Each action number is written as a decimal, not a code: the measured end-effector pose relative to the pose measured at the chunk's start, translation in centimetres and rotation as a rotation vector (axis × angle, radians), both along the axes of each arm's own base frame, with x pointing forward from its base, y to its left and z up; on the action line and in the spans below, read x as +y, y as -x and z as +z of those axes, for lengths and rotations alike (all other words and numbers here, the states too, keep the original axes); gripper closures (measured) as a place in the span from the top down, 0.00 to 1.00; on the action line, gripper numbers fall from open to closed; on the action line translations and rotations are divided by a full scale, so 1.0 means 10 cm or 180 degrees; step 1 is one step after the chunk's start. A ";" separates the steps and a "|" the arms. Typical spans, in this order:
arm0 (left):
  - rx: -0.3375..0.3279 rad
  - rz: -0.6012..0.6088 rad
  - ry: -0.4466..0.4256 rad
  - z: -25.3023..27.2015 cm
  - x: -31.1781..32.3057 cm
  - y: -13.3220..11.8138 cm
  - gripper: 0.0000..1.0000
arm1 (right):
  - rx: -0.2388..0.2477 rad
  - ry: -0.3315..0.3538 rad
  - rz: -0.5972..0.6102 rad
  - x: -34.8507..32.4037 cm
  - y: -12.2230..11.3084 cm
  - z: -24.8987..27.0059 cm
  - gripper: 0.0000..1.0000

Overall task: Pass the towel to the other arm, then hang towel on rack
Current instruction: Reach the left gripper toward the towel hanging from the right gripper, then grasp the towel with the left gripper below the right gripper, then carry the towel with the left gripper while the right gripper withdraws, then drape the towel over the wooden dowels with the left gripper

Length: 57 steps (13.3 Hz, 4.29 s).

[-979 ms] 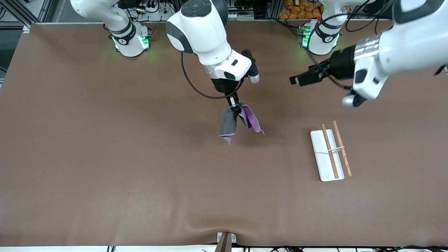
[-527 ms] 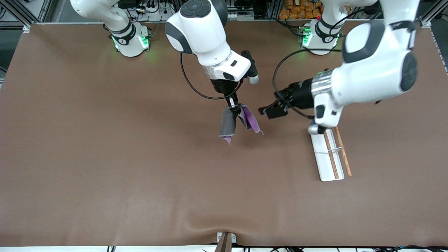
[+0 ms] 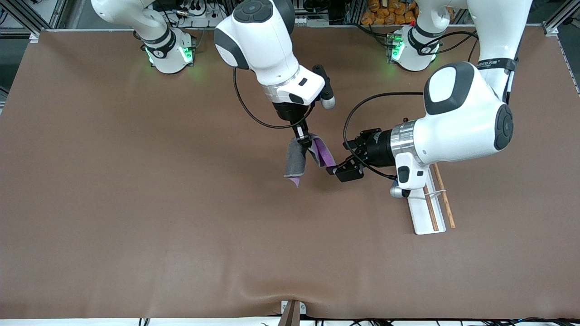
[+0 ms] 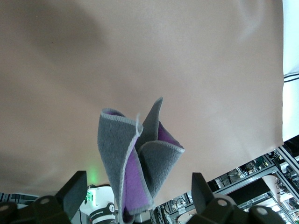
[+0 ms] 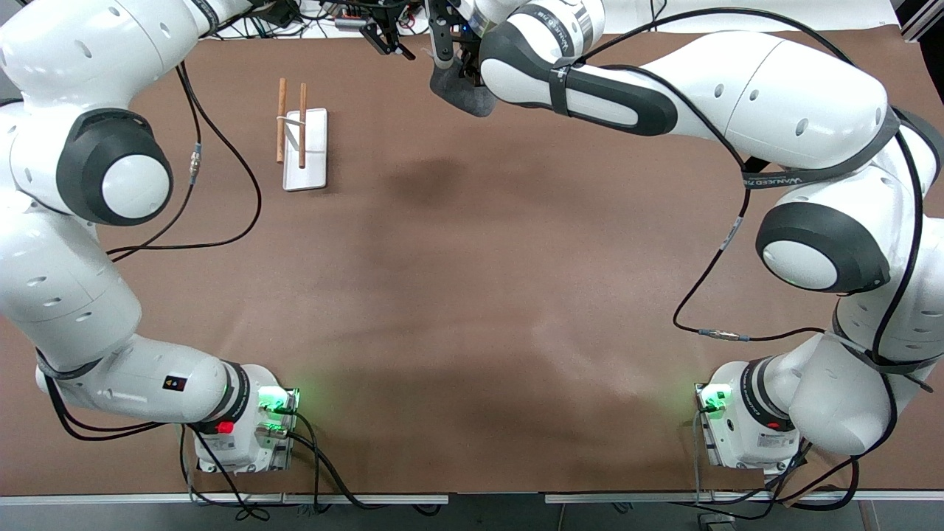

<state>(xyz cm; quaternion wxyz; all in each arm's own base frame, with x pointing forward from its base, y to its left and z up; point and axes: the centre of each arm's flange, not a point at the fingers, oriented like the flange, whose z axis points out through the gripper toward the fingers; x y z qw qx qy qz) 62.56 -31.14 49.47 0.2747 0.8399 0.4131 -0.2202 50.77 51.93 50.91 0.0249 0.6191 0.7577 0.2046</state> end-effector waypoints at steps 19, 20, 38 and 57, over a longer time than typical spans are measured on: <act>-0.0083 -0.0062 -0.0160 -0.23 -0.14 -0.07 0.02 | 0.0012 0.0009 0.0003 0.01 0.01 -0.01 0.04; -0.0103 -0.0085 -0.0170 -0.12 -0.11 -0.05 0.02 | 0.0012 0.0009 0.0003 0.01 0.01 -0.01 0.04; -0.0536 -0.0486 -0.0930 1.12 0.91 0.35 0.02 | 0.0607 0.0305 -0.1622 -2.50 -1.45 -0.13 1.00; -0.0552 -0.0512 -0.0930 0.87 1.87 0.07 0.02 | 0.1708 -0.0224 -0.5607 -5.50 -0.25 1.25 1.00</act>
